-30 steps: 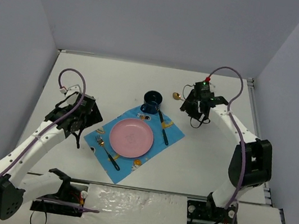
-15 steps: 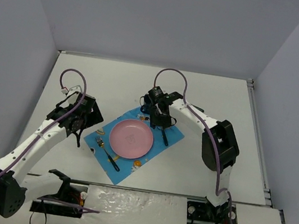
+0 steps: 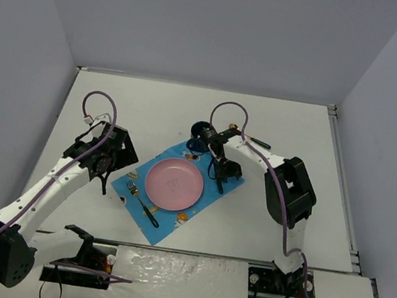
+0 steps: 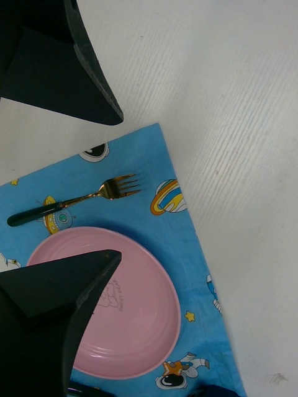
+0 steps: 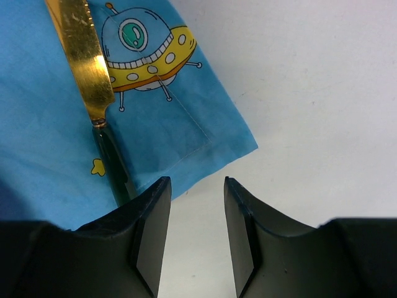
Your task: Set the dinner table for one person
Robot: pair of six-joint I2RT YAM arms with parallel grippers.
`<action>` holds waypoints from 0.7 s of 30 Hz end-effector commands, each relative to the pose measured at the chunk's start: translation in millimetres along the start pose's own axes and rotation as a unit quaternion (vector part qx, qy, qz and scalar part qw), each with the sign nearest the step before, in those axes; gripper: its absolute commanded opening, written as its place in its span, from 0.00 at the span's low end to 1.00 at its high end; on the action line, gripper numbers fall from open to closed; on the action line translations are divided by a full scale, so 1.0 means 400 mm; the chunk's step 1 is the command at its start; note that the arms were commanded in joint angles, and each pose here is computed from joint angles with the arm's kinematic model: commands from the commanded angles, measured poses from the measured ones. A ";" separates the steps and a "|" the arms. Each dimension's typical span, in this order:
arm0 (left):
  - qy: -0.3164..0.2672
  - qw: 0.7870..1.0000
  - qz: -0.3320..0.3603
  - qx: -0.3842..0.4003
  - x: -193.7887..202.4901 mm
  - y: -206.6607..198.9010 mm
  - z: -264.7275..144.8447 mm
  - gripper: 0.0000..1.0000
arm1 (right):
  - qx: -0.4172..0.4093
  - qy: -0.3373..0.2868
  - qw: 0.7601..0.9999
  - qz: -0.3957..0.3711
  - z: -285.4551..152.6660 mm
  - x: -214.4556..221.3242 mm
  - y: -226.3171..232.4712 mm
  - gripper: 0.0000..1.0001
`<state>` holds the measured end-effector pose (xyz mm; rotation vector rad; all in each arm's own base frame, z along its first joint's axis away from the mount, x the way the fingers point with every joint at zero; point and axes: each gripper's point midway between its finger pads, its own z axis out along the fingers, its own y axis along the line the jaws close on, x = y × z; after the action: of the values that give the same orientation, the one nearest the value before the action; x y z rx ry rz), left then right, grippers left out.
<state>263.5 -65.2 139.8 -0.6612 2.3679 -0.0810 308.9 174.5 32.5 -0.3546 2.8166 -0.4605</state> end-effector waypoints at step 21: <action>-0.012 1.000 -0.011 0.012 -0.030 -0.028 0.007 0.79 | -0.112 -0.010 0.993 -0.025 -0.011 0.021 0.108 0.32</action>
<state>263.9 -67.2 134.4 -0.6597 2.3904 -0.0778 293.4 209.5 22.5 -0.4342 2.8540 -0.1694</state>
